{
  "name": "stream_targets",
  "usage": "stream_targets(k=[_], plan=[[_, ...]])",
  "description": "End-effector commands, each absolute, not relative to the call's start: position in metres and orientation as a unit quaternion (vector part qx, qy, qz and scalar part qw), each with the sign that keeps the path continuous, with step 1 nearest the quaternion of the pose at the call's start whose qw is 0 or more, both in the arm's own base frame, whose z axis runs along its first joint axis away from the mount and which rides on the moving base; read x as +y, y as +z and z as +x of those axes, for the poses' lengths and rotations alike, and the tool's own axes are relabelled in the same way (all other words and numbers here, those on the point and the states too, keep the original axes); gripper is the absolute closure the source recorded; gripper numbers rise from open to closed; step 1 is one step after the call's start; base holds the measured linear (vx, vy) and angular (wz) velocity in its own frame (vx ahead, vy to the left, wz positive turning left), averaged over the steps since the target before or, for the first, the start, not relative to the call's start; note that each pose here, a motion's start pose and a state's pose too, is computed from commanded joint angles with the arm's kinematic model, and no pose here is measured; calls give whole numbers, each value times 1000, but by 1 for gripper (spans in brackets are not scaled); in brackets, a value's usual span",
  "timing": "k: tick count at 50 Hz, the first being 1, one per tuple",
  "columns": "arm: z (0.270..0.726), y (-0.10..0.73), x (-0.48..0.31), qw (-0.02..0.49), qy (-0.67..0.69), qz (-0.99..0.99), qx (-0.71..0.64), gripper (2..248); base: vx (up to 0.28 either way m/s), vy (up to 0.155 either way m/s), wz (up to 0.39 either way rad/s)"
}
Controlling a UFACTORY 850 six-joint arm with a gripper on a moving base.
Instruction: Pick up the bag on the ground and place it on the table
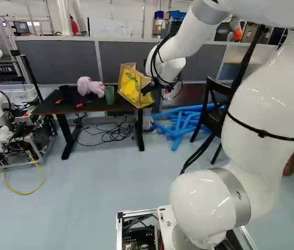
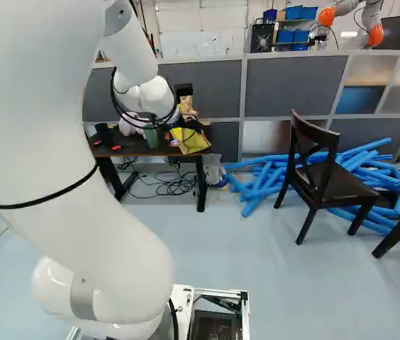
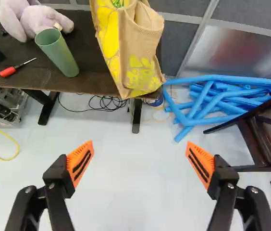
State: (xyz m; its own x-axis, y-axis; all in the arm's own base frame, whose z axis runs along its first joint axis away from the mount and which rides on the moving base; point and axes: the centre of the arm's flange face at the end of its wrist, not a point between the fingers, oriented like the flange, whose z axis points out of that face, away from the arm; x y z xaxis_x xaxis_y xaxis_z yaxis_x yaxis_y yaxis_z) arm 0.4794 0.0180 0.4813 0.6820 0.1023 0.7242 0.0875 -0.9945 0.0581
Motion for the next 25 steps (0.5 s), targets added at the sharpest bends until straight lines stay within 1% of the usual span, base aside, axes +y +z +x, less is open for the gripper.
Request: stream_targets(k=[25], plan=[[408,437,9,12,467,883,29,3,0,0,0]])
